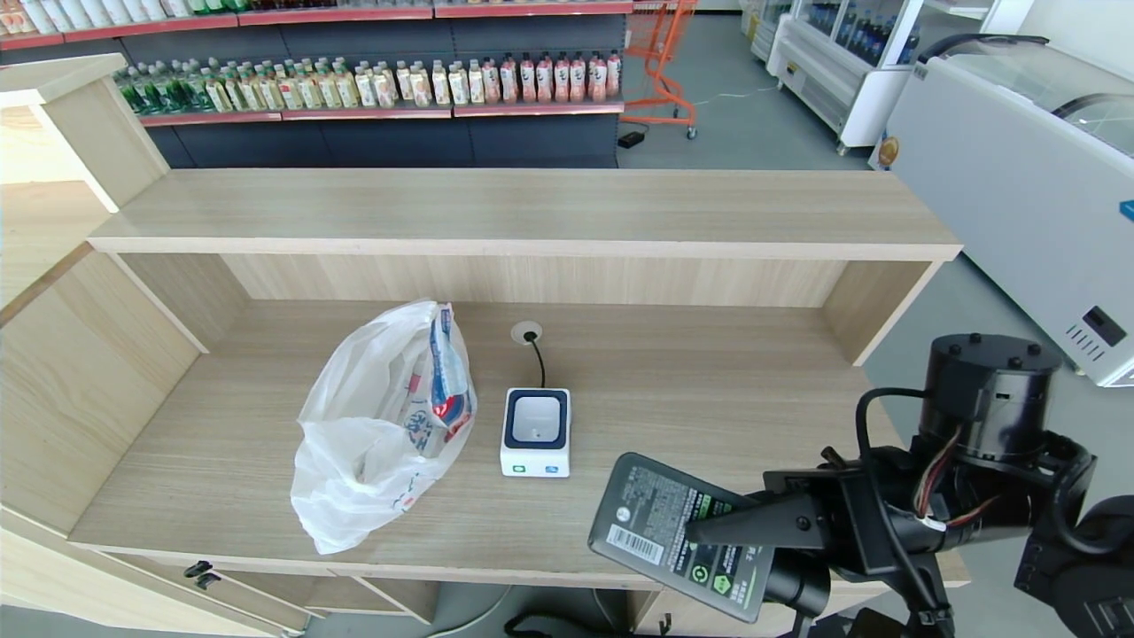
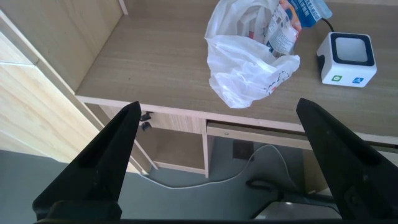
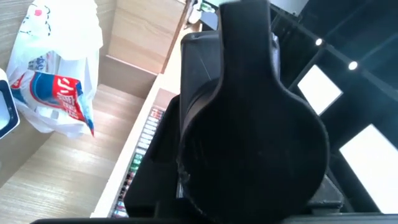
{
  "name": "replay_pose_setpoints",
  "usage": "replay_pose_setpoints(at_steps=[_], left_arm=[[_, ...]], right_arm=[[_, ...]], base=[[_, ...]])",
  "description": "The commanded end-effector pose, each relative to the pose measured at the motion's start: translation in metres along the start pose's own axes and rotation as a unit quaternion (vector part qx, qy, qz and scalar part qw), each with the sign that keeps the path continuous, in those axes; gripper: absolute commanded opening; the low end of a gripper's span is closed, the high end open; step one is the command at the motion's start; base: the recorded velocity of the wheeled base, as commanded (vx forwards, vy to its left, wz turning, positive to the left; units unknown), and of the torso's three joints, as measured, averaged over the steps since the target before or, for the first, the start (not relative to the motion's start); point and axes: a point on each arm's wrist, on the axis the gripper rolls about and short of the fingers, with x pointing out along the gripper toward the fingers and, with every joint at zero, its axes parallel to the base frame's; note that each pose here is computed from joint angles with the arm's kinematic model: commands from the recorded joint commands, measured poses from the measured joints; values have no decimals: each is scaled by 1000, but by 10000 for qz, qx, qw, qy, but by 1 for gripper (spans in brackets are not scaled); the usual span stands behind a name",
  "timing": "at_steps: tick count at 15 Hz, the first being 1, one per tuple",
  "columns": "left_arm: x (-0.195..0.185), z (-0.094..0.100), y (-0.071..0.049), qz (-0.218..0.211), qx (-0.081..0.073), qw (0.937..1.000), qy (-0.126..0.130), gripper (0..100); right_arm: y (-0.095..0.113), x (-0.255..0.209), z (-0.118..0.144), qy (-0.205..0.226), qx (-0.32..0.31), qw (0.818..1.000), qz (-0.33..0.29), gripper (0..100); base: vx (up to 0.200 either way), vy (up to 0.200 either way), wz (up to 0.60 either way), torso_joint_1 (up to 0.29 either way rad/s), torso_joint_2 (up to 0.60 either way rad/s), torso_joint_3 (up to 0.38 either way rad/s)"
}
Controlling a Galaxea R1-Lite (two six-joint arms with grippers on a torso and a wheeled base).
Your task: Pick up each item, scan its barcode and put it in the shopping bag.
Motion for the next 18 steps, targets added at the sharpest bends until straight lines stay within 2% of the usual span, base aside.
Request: replay_pose_setpoints(at_steps=[1,2,3,4,5,6,7,8,9,10,11,12,13,14,15,16,17,18], left_arm=[[0,0,0,2,0,10000,5,100],[0,0,0,2,-1,10000,-2,100],[0,0,0,2,0,10000,5,100],[0,0,0,2,0,10000,5,100],[0,0,0,2,-1,10000,-2,100],[0,0,0,2,-1,10000,-2,100],[0,0,0,2,0,10000,5,100],[0,0,0,2,-1,10000,-2,100],[0,0,0,2,-1,10000,-2,100],[0,0,0,2,-1,10000,-2,100],[0,0,0,2,-1,10000,-2,100],[0,0,0,9,-1,10000,-2,100],[0,0,0,2,-1,10000,-2,100],[0,0,0,2,-1,10000,-2,100],[0,0,0,2,-1,10000,-2,100],[0,0,0,2,-1,10000,-2,100],[0,0,0,2,0,10000,5,100],[0,0,0,2,0,10000,5,100]], right_arm=[[-3,-1,-1,9,-60,10000,-39,0],[-15,-7,-3,134,-217,9997,5,0],[-31,-16,-4,352,-108,9991,203,0],[-45,-27,-1,486,1019,9925,472,0],[-47,-37,5,759,2265,9673,849,0],[-52,-42,4,1004,3059,9428,864,0],[-59,-47,3,1137,3645,9213,736,0],[-56,-62,7,1310,4203,8950,724,0],[-51,-89,13,1742,4434,8751,854,0],[-46,-102,23,2000,5022,8351,1019,0],[-48,-112,23,2262,5732,7806,1042,0],[-52,-115,13,2401,5953,7610,941,0],[-57,-117,-5,2619,6550,7058,644,0],[-54,-119,-16,3063,7334,6058,349,0],[-49,-112,-27,3492,7974,4922,18,0],[-46,-96,-35,3415,8623,3716,-414,0],[-41,-86,-41,3400,8957,2771,-728,0],[-29,-71,-50,3381,9214,1562,-1112,0]], base=[[0,0,0,0,0,0],[0,0,0,0,0,0],[0,0,0,0,0,0],[0,0,0,0,0,0],[0,0,0,0,0,0],[0,0,0,0,0,0],[0,0,0,0,0,0],[0,0,0,0,0,0],[0,0,0,0,0,0],[0,0,0,0,0,0],[0,0,0,0,0,0],[0,0,0,0,0,0],[0,0,0,0,0,0],[0,0,0,0,0,0],[0,0,0,0,0,0],[0,0,0,0,0,0],[0,0,0,0,0,0],[0,0,0,0,0,0]])
